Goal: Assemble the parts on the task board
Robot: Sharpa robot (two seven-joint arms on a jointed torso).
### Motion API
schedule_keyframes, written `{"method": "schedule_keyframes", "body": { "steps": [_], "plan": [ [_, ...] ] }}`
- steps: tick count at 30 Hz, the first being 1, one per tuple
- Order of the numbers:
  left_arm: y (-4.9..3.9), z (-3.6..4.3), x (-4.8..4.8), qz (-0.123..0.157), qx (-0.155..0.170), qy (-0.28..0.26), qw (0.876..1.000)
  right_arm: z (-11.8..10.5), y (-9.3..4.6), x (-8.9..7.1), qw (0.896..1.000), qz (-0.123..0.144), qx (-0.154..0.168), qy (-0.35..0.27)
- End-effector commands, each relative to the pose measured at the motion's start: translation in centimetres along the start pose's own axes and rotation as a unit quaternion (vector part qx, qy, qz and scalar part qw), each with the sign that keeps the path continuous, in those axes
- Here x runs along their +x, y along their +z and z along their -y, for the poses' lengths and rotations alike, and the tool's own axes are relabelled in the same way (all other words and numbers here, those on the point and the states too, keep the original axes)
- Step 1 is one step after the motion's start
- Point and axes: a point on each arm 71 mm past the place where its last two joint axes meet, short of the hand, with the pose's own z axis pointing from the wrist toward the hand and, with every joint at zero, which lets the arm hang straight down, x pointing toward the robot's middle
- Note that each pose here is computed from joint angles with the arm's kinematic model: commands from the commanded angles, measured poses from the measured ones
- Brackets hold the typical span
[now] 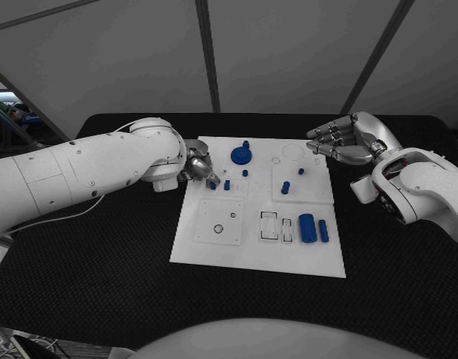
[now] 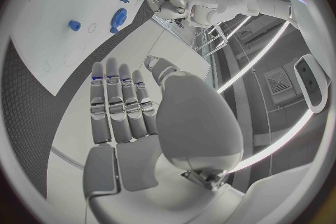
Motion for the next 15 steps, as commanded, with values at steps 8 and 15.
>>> {"method": "schedule_keyframes", "body": {
  "steps": [8,15],
  "plan": [
    [0.22,-0.87,0.49,-0.006,-0.012,0.000,1.000,-0.15,0.02,-0.02,1.000,-0.001,-0.005,0.001],
    [0.02,-1.05,0.36,0.003,-0.010,-0.009,1.000,-0.10,0.04,-0.05,1.000,-0.001,-0.005,0.001]
  ]
}}
